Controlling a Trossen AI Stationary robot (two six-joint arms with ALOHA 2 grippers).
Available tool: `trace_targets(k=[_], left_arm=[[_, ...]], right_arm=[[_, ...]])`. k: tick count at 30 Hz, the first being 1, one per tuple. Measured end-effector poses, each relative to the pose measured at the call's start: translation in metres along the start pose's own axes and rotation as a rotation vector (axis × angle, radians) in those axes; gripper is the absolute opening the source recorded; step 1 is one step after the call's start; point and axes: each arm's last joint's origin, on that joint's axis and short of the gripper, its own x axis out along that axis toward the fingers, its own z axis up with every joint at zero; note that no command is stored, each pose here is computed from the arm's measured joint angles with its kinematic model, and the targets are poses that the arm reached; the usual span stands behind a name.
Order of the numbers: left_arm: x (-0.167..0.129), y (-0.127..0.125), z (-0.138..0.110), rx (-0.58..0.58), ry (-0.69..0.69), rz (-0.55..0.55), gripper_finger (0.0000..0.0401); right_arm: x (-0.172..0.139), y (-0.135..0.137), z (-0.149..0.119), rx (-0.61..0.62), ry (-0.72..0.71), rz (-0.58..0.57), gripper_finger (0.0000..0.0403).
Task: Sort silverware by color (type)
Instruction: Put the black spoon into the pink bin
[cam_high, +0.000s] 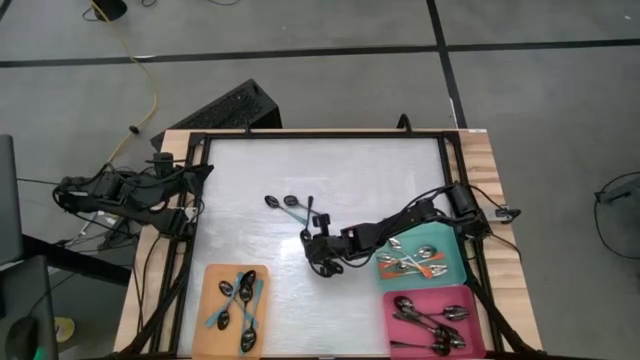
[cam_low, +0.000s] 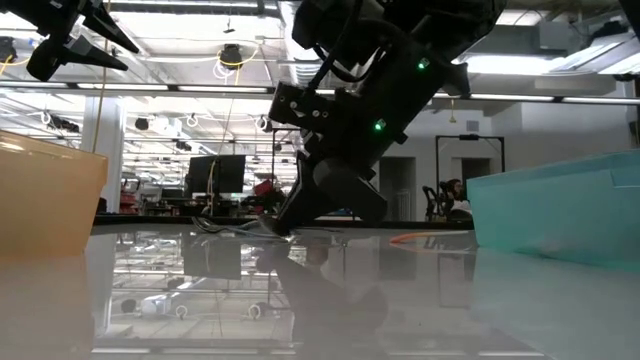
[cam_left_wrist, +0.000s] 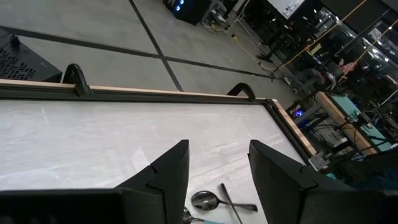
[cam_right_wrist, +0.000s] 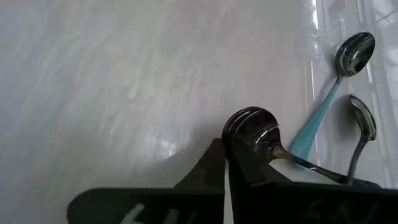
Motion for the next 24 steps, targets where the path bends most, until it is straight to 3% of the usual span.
trace_targets(k=[11, 19, 24], left_arm=[[0.0, 0.0, 0.0, 0.012, 0.0, 0.0, 0.0151], [0.0, 0.0, 0.0, 0.014, 0.001, 0.0, 0.0151], [0.0, 0.0, 0.0, 0.014, 0.001, 0.0, 0.0151]], right_arm=[[-0.01, 0.015, 0.011, 0.082, -0.025, -0.061, 0.0003], [-0.03, 0.01, 0.057, 0.144, -0.128, -0.064, 0.0001], [-0.054, -0.008, 0.096, 0.301, -0.151, -0.056, 0.0001]])
